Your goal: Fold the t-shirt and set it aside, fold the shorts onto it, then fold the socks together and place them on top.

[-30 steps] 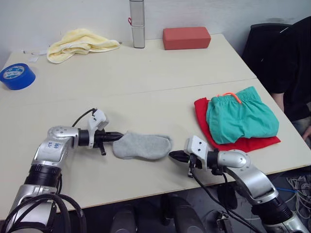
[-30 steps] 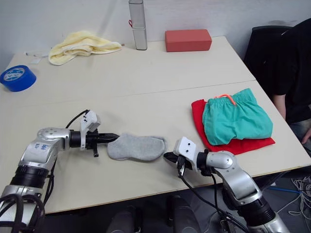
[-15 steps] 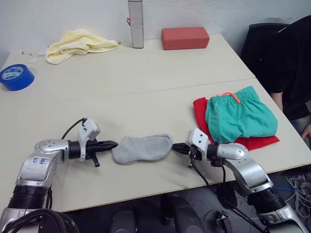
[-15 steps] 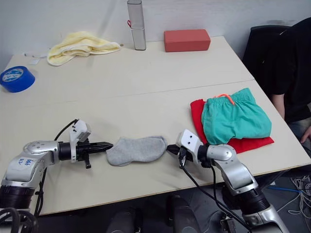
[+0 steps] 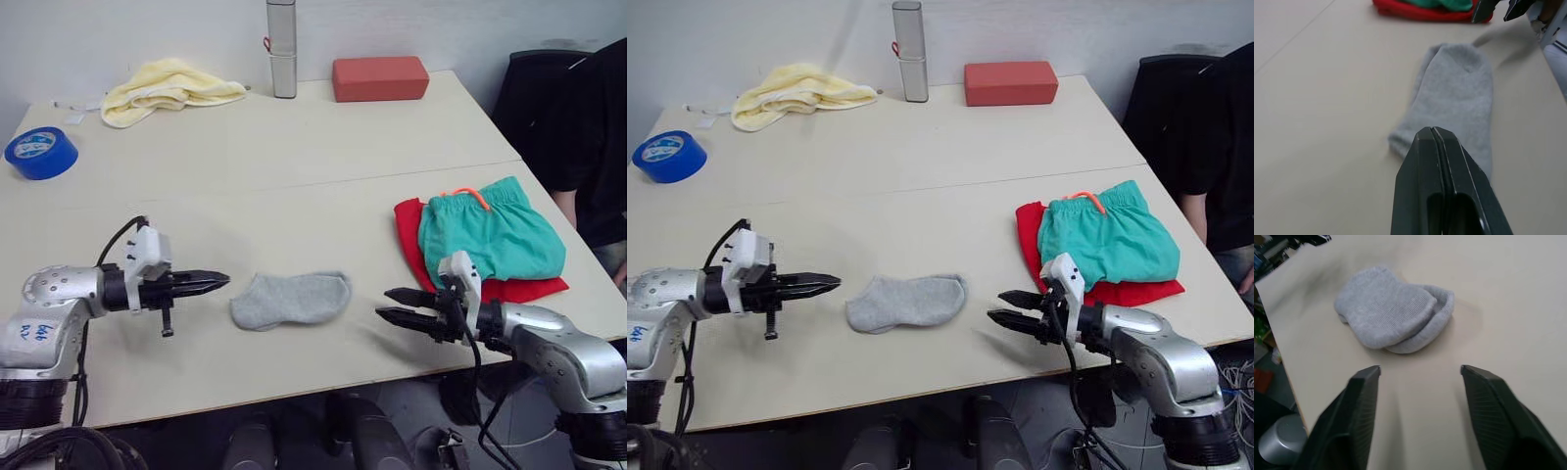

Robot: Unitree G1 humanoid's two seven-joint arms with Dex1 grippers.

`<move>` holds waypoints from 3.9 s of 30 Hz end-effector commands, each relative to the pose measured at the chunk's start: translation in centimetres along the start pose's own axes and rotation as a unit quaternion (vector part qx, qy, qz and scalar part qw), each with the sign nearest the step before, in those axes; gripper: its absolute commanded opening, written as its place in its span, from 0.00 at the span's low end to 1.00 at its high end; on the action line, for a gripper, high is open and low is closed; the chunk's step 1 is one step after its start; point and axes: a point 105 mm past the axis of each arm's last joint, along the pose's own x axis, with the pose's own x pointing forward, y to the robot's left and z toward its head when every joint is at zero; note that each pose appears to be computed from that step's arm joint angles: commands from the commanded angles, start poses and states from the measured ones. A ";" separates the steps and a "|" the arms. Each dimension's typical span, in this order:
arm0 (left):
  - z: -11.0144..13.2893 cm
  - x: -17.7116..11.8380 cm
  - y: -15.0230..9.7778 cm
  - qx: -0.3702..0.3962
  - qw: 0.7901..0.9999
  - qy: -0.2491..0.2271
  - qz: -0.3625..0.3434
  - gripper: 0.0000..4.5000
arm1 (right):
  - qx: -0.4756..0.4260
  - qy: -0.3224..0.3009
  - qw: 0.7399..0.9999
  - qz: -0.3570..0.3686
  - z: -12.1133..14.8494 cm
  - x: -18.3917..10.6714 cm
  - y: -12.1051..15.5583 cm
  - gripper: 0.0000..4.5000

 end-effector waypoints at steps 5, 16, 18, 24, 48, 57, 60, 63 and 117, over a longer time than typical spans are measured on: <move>0.2 3.8 -1.3 0.049 0.997 -0.013 -0.062 0.00 | 0.117 -0.003 0.993 -0.018 -0.2 1.5 0.9 1.00; -1.1 4.2 -1.3 0.038 0.998 -0.006 -0.045 0.00 | 0.174 -0.043 0.984 -0.009 0.6 2.4 1.7 1.00; -1.5 4.4 -1.0 0.044 0.998 0.003 -0.033 0.00 | 0.194 -0.036 0.980 -0.015 0.4 2.8 1.5 1.00; -1.9 4.6 -0.1 0.047 0.999 0.011 -0.005 0.00 | 0.181 -0.031 0.983 -0.021 0.7 4.2 1.7 1.00; -4.6 -7.0 -2.0 -0.413 0.884 -0.013 0.217 0.41 | -0.333 0.016 0.940 0.072 1.3 12.4 2.2 0.00; -6.3 -5.3 -4.7 -0.615 0.773 0.044 0.146 0.89 | -0.354 0.027 0.932 0.073 1.1 13.2 1.4 0.00; -6.2 -3.6 -3.9 -0.620 0.769 0.024 0.152 0.89 | -0.362 0.028 0.928 0.081 1.1 13.1 1.4 0.00; -6.0 -2.2 -3.9 -0.632 0.763 0.017 0.136 0.89 | -0.365 0.033 0.927 0.085 0.9 13.0 1.4 0.00; 1.4 6.8 -3.2 -0.444 0.894 0.038 0.035 0.01 | -0.366 0.072 0.925 0.070 -1.1 12.0 -0.1 0.00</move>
